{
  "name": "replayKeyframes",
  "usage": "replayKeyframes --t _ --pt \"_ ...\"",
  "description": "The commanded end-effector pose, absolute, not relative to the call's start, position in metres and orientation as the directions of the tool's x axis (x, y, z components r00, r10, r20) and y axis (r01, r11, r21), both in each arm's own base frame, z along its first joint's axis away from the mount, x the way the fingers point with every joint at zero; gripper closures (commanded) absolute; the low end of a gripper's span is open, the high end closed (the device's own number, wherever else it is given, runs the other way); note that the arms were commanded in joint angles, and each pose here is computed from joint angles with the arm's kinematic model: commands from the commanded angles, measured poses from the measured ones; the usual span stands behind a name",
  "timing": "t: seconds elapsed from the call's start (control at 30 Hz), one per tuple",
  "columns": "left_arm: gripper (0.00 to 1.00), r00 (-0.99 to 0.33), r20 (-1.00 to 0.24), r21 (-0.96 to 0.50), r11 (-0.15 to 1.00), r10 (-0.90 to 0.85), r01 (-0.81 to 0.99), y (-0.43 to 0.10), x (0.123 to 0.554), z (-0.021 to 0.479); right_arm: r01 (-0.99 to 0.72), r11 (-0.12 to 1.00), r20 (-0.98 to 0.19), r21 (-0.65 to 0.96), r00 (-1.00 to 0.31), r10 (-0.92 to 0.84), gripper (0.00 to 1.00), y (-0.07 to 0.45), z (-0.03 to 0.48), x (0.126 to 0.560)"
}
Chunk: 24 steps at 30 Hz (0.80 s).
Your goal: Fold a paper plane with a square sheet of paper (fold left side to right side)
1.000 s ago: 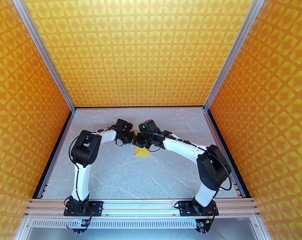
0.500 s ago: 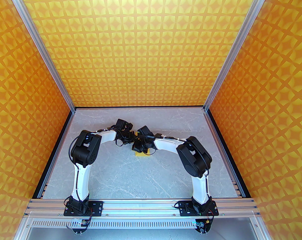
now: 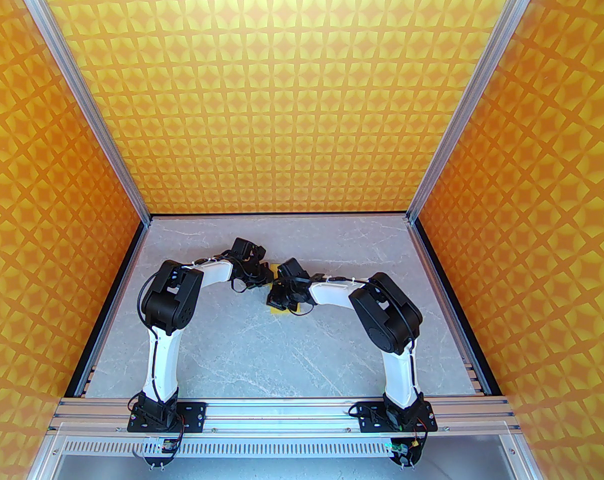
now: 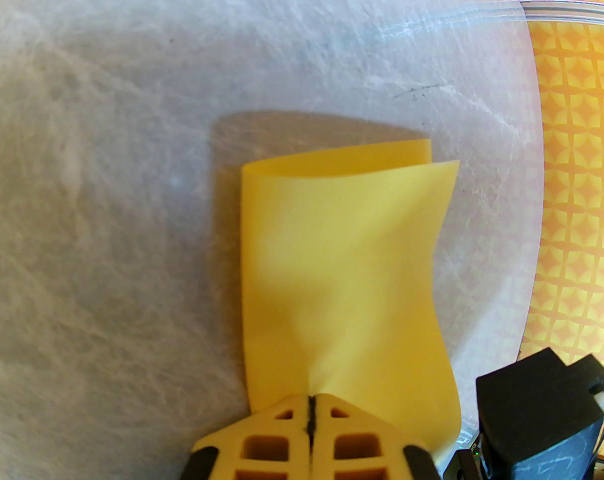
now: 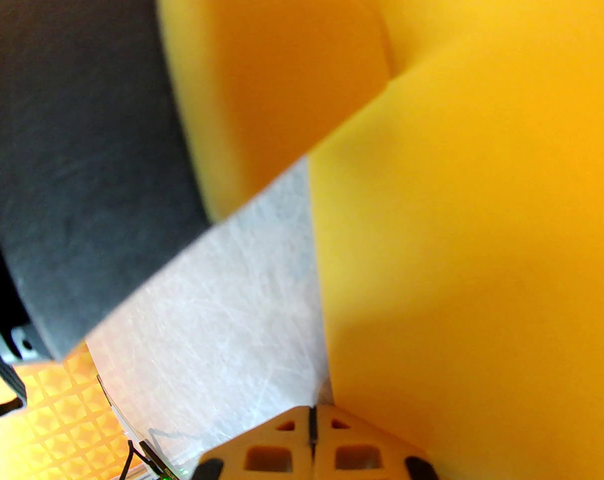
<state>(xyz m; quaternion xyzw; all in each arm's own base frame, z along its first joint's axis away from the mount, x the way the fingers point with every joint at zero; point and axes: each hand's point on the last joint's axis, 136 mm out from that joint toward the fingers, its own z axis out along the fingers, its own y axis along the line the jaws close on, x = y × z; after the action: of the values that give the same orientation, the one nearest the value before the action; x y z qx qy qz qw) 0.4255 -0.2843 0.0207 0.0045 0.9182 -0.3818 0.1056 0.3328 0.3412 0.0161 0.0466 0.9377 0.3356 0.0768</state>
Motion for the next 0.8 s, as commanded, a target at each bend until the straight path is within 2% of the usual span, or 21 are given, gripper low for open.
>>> replayKeyframes --t 0.0,0.3,0.77 --pt "1.0 -0.987 -0.144 -0.659 0.751 -0.07 0.043 -0.279 0.407 0.001 0.106 0.846 0.001 0.522 -0.992 0.124 1.0 0.309 -0.027 0.294" --pt "1.0 -0.969 -0.208 -0.681 0.73 -0.135 0.045 -0.269 0.426 0.011 0.153 0.85 0.066 0.504 -0.988 0.139 1.0 0.29 -0.051 0.264" --pt "1.0 -0.961 -0.237 -0.654 0.755 -0.146 0.046 -0.259 0.468 0.006 0.142 0.85 0.077 0.508 -0.99 0.119 1.0 0.293 -0.05 0.263"
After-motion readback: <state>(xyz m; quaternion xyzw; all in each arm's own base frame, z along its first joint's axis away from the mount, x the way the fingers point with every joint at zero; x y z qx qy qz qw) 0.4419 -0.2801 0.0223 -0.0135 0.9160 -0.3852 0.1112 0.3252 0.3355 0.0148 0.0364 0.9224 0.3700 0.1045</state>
